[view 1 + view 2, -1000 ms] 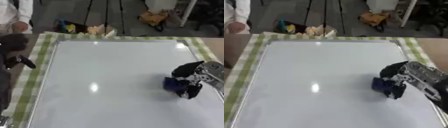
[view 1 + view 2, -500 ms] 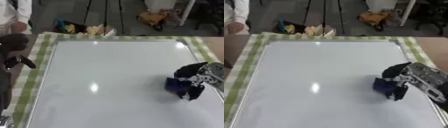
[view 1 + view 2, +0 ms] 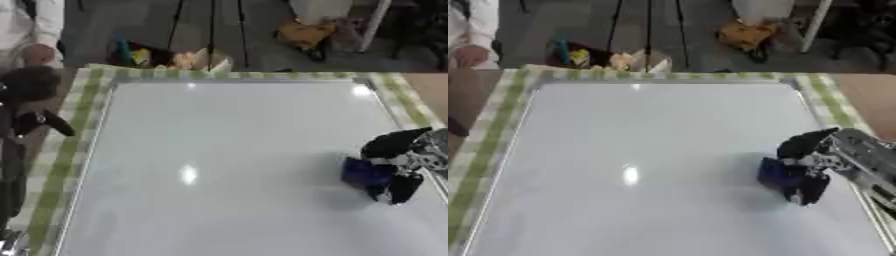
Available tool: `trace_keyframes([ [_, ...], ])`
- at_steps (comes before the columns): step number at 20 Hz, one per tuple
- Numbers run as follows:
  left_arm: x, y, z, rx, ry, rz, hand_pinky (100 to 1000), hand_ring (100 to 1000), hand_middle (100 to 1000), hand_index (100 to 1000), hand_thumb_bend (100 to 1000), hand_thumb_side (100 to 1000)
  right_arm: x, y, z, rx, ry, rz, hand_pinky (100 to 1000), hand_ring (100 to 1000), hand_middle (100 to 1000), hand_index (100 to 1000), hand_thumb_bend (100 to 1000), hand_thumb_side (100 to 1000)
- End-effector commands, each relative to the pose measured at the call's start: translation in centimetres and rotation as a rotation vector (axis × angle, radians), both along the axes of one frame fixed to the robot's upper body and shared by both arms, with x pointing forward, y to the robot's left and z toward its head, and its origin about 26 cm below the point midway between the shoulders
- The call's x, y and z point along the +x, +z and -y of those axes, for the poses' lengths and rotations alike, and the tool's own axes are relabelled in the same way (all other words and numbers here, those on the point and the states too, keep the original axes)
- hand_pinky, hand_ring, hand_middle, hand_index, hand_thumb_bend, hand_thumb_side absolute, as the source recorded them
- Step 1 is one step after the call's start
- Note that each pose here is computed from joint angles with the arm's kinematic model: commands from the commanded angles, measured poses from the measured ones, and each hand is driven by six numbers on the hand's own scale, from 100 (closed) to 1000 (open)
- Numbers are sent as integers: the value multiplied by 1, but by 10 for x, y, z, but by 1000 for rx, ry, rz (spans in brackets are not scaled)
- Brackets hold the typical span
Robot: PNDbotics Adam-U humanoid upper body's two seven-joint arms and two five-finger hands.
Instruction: Wipe the whiteboard clean with a brush.
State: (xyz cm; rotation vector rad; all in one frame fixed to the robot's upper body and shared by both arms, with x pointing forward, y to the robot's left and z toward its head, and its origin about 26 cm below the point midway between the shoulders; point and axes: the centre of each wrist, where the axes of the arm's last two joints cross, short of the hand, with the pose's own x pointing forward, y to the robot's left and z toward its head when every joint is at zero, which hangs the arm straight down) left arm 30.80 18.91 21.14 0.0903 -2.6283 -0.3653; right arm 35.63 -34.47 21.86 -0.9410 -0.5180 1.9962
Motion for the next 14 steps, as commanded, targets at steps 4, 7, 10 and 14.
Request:
trace_keyframes([
  [4,-3,8,-1,18,-1,33,421,806,757,692,100,951,-5,2,22,-58,-71,-5,332,509,247,217,100,345],
  [7,-3,8,-1,19,0,32,420,807,757,692,100,952,-6,4,25,-58,-88,3,333,509,248,218,100,345],
  [10,-3,8,-1,19,2,32,420,807,757,692,100,951,-8,4,29,-60,-108,7,337,511,250,220,100,345],
  [14,-3,8,-2,19,3,32,420,806,757,692,100,952,-9,7,31,-51,-122,18,332,509,248,218,100,344],
])
